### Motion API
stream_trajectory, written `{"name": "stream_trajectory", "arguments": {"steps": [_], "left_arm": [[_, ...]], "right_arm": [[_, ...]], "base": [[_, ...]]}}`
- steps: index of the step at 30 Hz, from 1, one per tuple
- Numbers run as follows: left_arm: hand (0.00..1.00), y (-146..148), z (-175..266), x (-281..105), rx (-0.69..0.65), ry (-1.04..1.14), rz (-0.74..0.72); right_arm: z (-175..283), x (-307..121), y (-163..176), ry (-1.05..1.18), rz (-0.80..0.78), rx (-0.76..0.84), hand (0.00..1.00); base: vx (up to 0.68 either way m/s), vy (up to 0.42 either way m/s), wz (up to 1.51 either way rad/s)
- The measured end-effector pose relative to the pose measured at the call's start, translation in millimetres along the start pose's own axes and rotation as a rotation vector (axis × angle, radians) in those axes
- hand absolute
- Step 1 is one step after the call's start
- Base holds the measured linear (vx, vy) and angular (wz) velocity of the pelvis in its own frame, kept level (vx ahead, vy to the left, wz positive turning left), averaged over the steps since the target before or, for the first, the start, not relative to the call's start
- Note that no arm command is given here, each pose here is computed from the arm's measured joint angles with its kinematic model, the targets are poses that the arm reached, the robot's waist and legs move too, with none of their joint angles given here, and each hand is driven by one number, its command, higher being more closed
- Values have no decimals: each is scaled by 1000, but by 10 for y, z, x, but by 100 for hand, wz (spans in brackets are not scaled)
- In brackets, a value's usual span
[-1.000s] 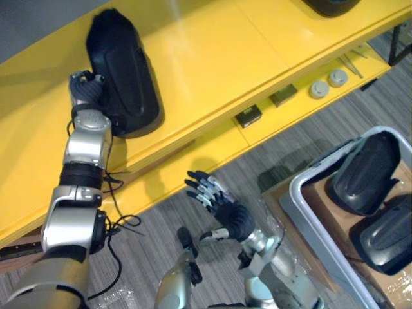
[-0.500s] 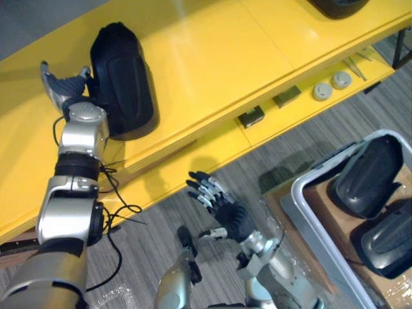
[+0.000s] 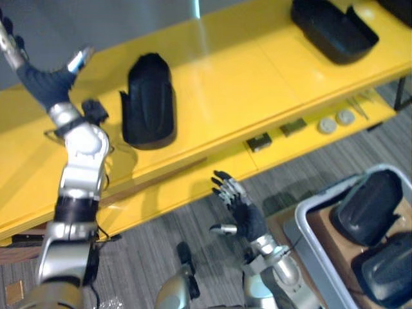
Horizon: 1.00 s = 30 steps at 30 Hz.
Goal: Walk over and take plastic housings, then place them on the shelf
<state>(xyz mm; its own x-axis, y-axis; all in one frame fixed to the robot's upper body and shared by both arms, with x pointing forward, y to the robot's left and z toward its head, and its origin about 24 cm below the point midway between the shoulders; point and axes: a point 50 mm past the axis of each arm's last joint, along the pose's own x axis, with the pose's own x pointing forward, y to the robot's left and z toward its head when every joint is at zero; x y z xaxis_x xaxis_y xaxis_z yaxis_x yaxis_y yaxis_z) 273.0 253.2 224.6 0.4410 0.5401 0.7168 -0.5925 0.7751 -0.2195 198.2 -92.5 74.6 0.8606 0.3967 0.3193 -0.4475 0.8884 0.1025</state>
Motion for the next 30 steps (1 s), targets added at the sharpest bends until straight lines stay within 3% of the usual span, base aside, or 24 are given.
{"name": "stream_trajectory", "arguments": {"steps": [6,14,21,25,30], "left_arm": [[0,652,-368,-1236,47,472,55],[0,1494,-781,-2514,421,1073,39],[0,1526,-911,-3436,479,1452,-355],[0,1536,-964,-3509,458,1512,-399],[0,1503,-1063,-3521,400,1566,-452]], "right_arm": [[-11,162,-26,-17,39,-123,0],[256,786,-172,-150,34,-373,0],[-189,1027,-301,42,-32,-686,0],[-268,1089,-307,55,-65,-796,0],[-254,1257,-499,98,-178,-1087,0]], "base": [[-29,-11,34],[-20,-18,34],[-4,-6,6],[4,-8,-2],[16,0,-4]]}}
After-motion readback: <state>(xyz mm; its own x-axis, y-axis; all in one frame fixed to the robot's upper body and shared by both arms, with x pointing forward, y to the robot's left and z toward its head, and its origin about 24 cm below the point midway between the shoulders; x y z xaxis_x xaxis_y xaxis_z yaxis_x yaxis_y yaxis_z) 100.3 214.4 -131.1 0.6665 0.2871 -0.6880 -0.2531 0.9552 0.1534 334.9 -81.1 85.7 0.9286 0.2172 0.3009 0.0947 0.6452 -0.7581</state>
